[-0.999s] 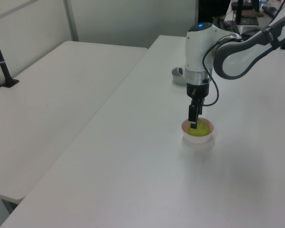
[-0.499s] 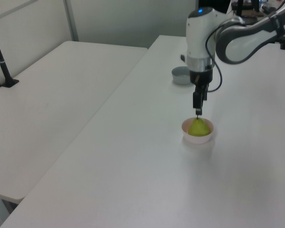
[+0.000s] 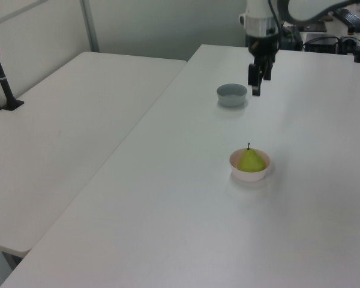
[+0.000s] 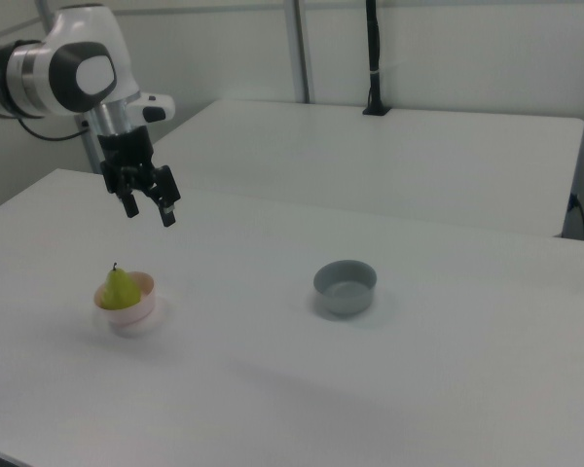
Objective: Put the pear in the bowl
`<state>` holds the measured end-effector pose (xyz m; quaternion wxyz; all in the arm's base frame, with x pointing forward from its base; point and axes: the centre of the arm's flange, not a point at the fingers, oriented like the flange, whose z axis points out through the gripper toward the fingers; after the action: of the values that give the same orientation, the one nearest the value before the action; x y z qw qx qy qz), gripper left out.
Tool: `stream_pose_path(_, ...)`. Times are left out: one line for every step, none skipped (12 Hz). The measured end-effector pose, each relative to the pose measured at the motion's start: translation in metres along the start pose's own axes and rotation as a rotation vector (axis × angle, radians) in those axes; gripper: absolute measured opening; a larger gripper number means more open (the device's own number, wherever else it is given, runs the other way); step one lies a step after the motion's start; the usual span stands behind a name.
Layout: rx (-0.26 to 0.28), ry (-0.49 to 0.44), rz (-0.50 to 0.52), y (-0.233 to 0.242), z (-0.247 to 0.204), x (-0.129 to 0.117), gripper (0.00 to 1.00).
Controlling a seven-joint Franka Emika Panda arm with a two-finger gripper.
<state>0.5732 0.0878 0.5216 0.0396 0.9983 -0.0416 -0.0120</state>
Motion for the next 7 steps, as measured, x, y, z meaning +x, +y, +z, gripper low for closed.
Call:
stream_pose_path(0.001,0.006,0.023,0.013,-0.011,0.002,1.0)
stream_pose_path(0.002,0.012,0.047,0.027,-0.022,0.003,1.0)
stream_pose_path(0.002,0.017,0.073,0.042,-0.035,0.004,1.0)
stream_pose_path(0.002,0.018,0.088,0.057,-0.046,0.003,1.0)
stream_pose_path(0.0,0.013,0.086,0.072,-0.055,0.002,1.0)
stream_pose_path(0.008,0.009,0.069,0.087,-0.063,0.001,1.0)
stream_pose_path(0.036,0.012,0.044,0.102,-0.069,0.001,1.0)
